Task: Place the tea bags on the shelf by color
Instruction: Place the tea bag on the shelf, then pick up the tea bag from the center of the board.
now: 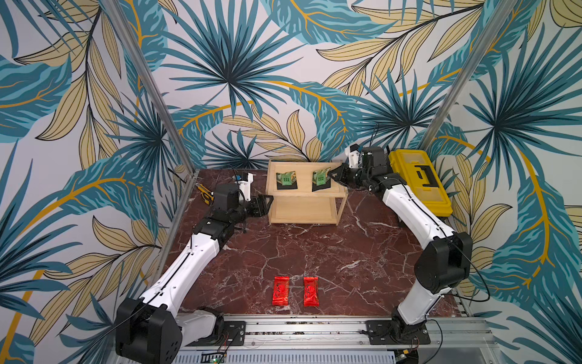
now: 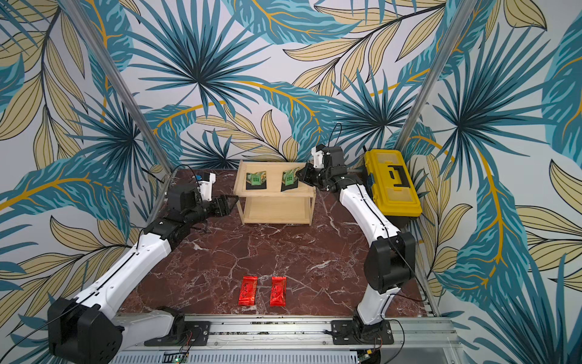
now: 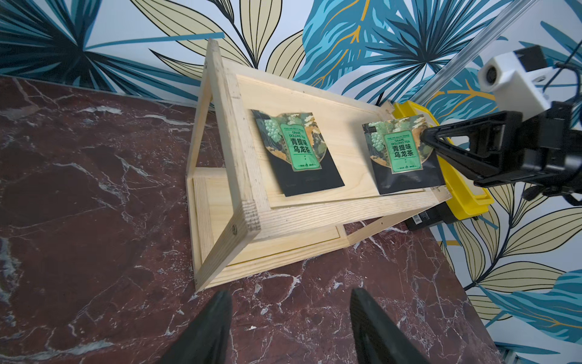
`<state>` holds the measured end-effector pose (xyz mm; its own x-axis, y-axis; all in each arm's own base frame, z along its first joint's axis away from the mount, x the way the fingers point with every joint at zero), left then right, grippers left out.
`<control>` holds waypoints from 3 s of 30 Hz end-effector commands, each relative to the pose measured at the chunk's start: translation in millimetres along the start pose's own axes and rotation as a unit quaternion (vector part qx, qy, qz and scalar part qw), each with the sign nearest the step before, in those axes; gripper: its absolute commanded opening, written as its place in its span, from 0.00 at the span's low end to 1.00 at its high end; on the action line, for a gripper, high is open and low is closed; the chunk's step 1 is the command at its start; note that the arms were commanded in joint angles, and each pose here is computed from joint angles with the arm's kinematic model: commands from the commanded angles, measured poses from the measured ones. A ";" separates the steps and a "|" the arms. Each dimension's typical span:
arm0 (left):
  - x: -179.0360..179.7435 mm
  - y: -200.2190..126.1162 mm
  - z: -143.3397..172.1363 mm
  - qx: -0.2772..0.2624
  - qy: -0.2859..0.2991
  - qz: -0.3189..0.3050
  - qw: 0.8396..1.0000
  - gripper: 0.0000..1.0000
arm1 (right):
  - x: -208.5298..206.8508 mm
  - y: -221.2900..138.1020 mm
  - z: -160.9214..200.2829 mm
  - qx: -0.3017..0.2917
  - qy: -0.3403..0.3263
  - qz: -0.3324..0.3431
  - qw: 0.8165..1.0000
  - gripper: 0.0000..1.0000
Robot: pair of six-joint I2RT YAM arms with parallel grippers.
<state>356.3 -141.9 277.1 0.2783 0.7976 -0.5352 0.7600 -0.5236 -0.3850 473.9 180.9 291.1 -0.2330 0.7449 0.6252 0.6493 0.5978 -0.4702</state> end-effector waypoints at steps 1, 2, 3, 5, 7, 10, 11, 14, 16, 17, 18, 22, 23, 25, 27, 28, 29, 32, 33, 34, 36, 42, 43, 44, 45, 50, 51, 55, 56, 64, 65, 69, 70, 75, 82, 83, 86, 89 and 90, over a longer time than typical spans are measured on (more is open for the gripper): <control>-2.9 -1.3 -7.7 -0.014 0.009 0.015 1.000 0.64 | -10.1 5.0 3.5 0.023 -0.003 0.007 1.000 0.00; -2.6 -1.2 -7.0 -0.012 0.010 0.015 1.000 0.64 | -11.6 6.3 4.6 0.027 -0.005 0.009 1.000 0.00; -2.2 -1.1 -6.8 -0.012 0.011 0.015 1.000 0.64 | -14.1 6.9 5.9 0.032 -0.006 0.014 0.999 0.00; 0.0 -0.2 -5.5 -0.010 0.010 0.015 1.000 0.64 | -17.3 6.3 5.9 0.041 -0.010 0.020 0.999 0.00; 0.8 0.8 -5.1 -0.008 0.008 0.017 1.000 0.64 | -20.8 6.1 6.4 0.050 -0.014 0.029 0.998 0.00; 1.3 1.7 -5.6 -0.008 0.006 0.020 1.000 0.64 | -25.5 4.7 5.7 0.060 -0.021 0.041 0.997 0.04; 1.3 2.0 -5.7 -0.008 0.006 0.021 1.000 0.64 | -27.2 3.7 4.6 0.061 -0.022 0.045 0.997 0.07; 1.4 2.8 -5.1 -0.006 0.005 0.023 1.000 0.64 | -29.2 4.0 1.9 0.061 -0.025 0.049 0.997 0.11; 1.6 2.9 -5.0 -0.005 0.004 0.024 1.000 0.64 | -29.1 6.3 0.4 0.063 -0.026 0.048 0.997 0.13; 1.3 2.9 -4.7 -0.004 0.004 0.025 1.000 0.64 | -29.4 7.4 -0.5 0.064 -0.026 0.047 0.997 0.15; 1.5 2.9 -5.0 -0.005 0.004 0.025 1.000 0.64 | -30.4 8.9 -1.1 0.064 -0.026 0.048 0.996 0.18; 1.4 2.2 -5.3 -0.005 0.004 0.025 1.000 0.64 | -31.5 12.0 -5.0 0.062 -0.027 0.051 0.996 0.24; 2.0 2.6 -5.0 -0.004 0.003 0.024 1.000 0.64 | -31.8 12.5 -5.6 0.062 -0.027 0.052 0.996 0.24; 1.9 2.7 -4.9 -0.004 0.001 0.025 1.000 0.64 | -33.2 12.3 -7.5 0.060 -0.029 0.056 0.996 0.25; 2.5 2.6 -4.6 -0.005 0.000 0.025 1.000 0.64 | -33.1 10.4 -10.4 0.056 -0.033 0.062 0.996 0.25; 1.6 2.4 -4.5 -0.005 0.001 0.026 1.000 0.64 | -33.3 8.2 -12.1 0.054 -0.035 0.066 0.996 0.25; 2.2 2.5 -4.0 -0.004 0.000 0.025 1.000 0.64 | -33.1 6.6 -13.3 0.052 -0.037 0.070 0.996 0.25; 2.0 1.5 -4.5 -0.005 -0.001 0.025 1.000 0.64 | -30.9 1.5 -17.5 0.045 -0.043 0.076 0.995 0.25; 1.7 1.1 -5.0 -0.006 -0.001 0.025 1.000 0.64 | -29.6 -0.6 -19.0 0.042 -0.044 0.077 0.995 0.26; 1.4 0.8 -4.8 -0.007 -0.001 0.026 1.000 0.65 | -28.4 -2.4 -20.2 0.040 -0.046 0.077 0.995 0.26; 1.0 0.5 -4.9 -0.007 -0.002 0.027 1.000 0.64 | -27.0 -5.3 -21.5 0.037 -0.048 0.079 0.995 0.26; 2.3 -7.7 9.6 0.018 -0.043 0.016 0.999 0.61 | 11.0 -39.4 -15.1 0.008 -0.109 0.070 0.992 0.26; 3.2 -9.6 18.6 0.028 -0.050 0.011 0.998 0.60 | 21.1 -48.2 -8.2 -0.001 -0.133 0.070 0.989 0.26; 4.6 -12.0 26.1 0.034 -0.051 0.002 0.998 0.60 | 29.6 -55.9 -0.3 -0.010 -0.151 0.068 0.986 0.27; 5.0 -15.3 33.3 0.035 -0.047 -0.008 0.998 0.60 | 38.3 -62.8 11.0 -0.021 -0.172 0.065 0.983 0.28; 21.4 -35.7 67.5 0.055 -0.068 -0.063 0.994 0.60 | 69.2 -81.3 91.7 -0.033 -0.268 0.039 0.962 0.32; 25.0 -39.6 73.7 0.057 -0.075 -0.073 0.993 0.60 | 73.0 -80.3 113.7 -0.028 -0.285 0.028 0.958 0.33; 46.4 -47.5 103.2 0.080 -0.098 -0.118 0.985 0.60 | 85.9 -62.1 212.3 0.012 -0.362 -0.010 0.932 0.34; 51.3 -47.5 110.2 0.087 -0.105 -0.127 0.982 0.60 | 90.4 -57.0 236.8 0.019 -0.388 -0.021 0.921 0.35; 67.7 -39.8 172.4 0.161 -0.161 -0.132 0.965 0.57 | 100.1 -24.1 387.4 0.084 -0.531 -0.027 0.843 0.42; 69.0 -39.6 176.4 0.163 -0.165 -0.131 0.964 0.57 | 102.8 -24.2 398.8 0.086 -0.543 -0.030 0.835 0.46; 70.6 -38.5 186.6 0.171 -0.177 -0.126 0.961 0.57 | 101.8 -20.6 434.2 0.104 -0.576 -0.037 0.810 0.70; 71.2 -38.5 188.1 0.173 -0.178 -0.127 0.960 0.57 | 99.0 -19.1 440.6 0.110 -0.582 -0.036 0.805 0.75; 71.9 -38.6 191.9 0.177 -0.181 -0.126 0.959 0.58 | 86.9 -10.2 453.4 0.125 -0.595 -0.024 0.794 0.85; 71.3 -37.0 198.5 0.182 -0.197 -0.116 0.956 0.58 | 71.5 4.4 450.3 0.127 -0.592 0.000 0.796 0.86; 71.1 -37.0 198.9 0.182 -0.198 -0.115 0.956 0.58 | 69.4 5.6 448.4 0.127 -0.590 0.002 0.797 0.86; 69.8 -36.3 200.3 0.184 -0.202 -0.110 0.956 0.58 | 61.1 11.9 437.6 0.126 -0.580 0.015 0.805 0.86; 67.7 -36.1 202.4 0.187 -0.205 -0.103 0.955 0.57 | 56.6 17.0 425.0 0.121 -0.567 0.023 0.815 0.86; 66.8 -37.0 204.6 0.189 -0.207 -0.101 0.954 0.57 | 57.5 17.6 420.4 0.118 -0.562 0.024 0.818 0.86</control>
<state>233.4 -126.5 107.8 -0.1745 0.7607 -0.6252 0.4986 -0.4792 -0.7223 160.4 363.3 56.1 -0.8252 0.4741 -0.3069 0.5398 0.5023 -0.6755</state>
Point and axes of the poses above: each gripper's point midway between its finger pads, its own y axis out along the fingers, its own x axis along the line the jaws close on, z = x × y, the point moved 2 cm from there along -y, back along the fingers, and after that the axes turned 3 degrees about -y, right-handed, at the moved point
